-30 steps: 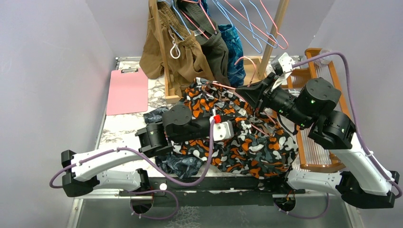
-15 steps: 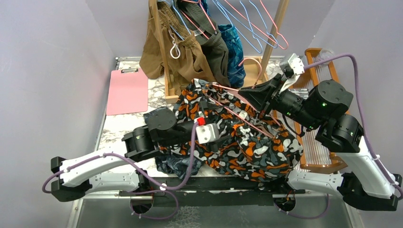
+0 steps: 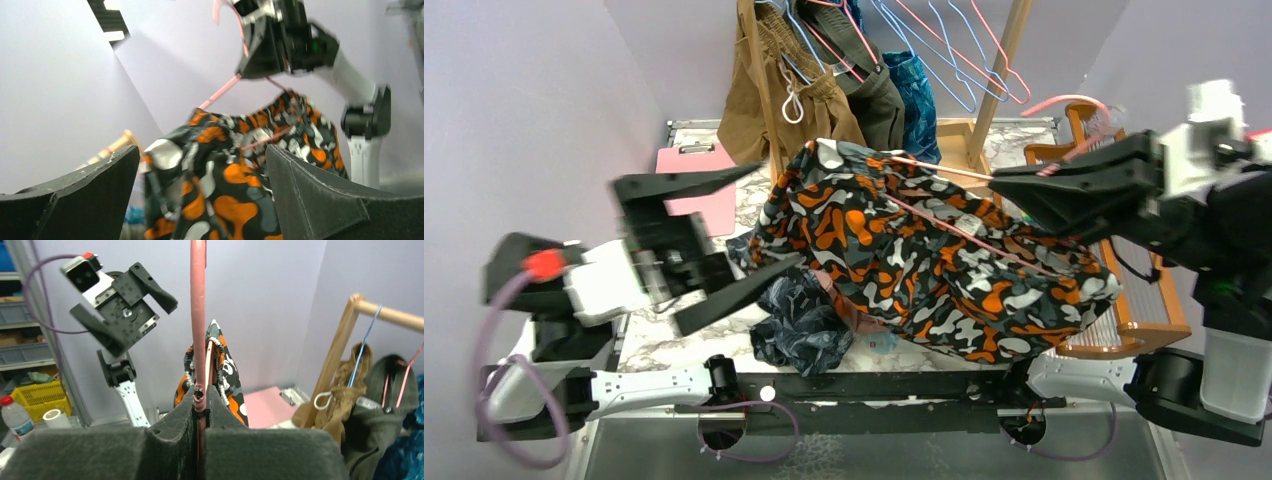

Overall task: Place the shorts on the hanger
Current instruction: Hang the shorts on the hanger.

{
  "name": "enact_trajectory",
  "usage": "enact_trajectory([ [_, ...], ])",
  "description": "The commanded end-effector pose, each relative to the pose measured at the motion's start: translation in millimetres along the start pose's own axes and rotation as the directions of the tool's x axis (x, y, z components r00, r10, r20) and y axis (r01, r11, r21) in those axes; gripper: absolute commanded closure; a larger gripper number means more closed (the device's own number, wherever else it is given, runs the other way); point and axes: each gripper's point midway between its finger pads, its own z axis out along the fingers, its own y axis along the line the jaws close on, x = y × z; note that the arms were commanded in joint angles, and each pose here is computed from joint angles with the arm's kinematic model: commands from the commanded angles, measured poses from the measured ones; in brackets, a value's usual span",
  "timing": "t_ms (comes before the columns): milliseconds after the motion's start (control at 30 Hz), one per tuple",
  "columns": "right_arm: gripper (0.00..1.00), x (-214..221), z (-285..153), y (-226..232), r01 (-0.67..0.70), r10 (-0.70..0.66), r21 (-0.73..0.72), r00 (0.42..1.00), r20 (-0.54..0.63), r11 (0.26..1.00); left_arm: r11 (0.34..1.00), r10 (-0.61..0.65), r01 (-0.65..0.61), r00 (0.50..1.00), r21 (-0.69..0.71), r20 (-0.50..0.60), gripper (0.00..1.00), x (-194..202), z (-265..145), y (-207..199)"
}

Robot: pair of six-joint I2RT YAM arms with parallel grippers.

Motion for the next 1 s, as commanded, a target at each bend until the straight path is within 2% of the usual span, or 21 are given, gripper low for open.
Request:
enact_trajectory([
  [0,0.99,2.6,-1.0,9.7,0.036,-0.037,-0.064,0.999,-0.015,0.997,0.999,0.033,-0.038,0.983,0.022,0.178,0.01,-63.8,-15.2,7.1],
  [133,0.99,63.6,5.8,-5.2,0.013,-0.015,-0.012,0.98,-0.196,1.0,0.999,0.047,-0.045,0.984,-0.017,0.173,0.01,-64.4,-18.3,14.2],
  [200,0.99,67.2,4.4,-2.3,0.005,-0.01,-0.026,0.977,-0.215,1.0,0.999,0.052,-0.049,0.987,-0.019,0.151,0.01,-57.9,-16.2,14.1],
  [267,0.99,41.7,1.3,20.8,-0.01,-0.012,-0.143,0.989,-0.147,0.99,0.998,0.057,-0.055,0.99,-0.016,0.132,0.01,-51.6,-12.0,13.4],
  [333,0.99,0.6,-11.9,58.1,-0.005,-0.002,-0.328,1.0,-0.023,0.945,0.998,0.059,-0.058,0.99,-0.011,0.129,0.01,-49.9,-8.3,12.9],
  [400,0.99,-26.5,-26.2,81.2,0.009,0.014,-0.438,0.999,0.05,0.899,0.998,0.057,-0.058,0.99,-0.003,0.132,0.01,-50.8,-5.1,12.1],
  [533,0.99,-17.2,-24.7,81.7,-0.008,0.016,-0.447,1.0,0.013,0.894,0.998,0.053,-0.055,0.984,0.008,0.171,0.01,-64.3,-5.0,12.5],
  [600,0.99,0.6,-16.1,65.2,-0.021,0.012,-0.363,1.0,-0.029,0.932,0.999,0.05,-0.052,0.981,0.006,0.188,0.01,-69.9,-5.9,13.8],
  [700,0.99,36.7,5.4,4.1,-0.017,0.011,-0.042,0.991,-0.137,0.999,0.999,0.05,-0.049,0.98,-0.009,0.192,0.01,-72.8,-6.9,17.1],
  [767,0.99,54.6,6.9,-55.3,0.032,0.024,0.274,0.98,-0.197,0.961,0.998,0.051,-0.045,0.98,-0.034,0.19,0.01,-73.0,-7.0,21.7],
  [833,0.99,54.6,-5.1,-101.7,0.104,0.004,0.512,0.979,-0.206,0.853,0.998,0.051,-0.042,0.979,-0.052,0.198,0.01,-74.7,-7.3,24.8],
  [900,0.99,27.9,-16.9,-115.8,0.115,-0.039,0.597,0.99,-0.138,0.794,0.997,0.049,-0.035,0.975,-0.07,0.218,0.01,-79.8,-9.9,28.0],
  [967,0.99,-8.4,-22.6,-105.6,0.079,-0.075,0.569,0.997,-0.031,0.818,0.996,0.05,-0.031,0.971,-0.084,0.235,0.01,-84.6,-13.4,30.5],
])
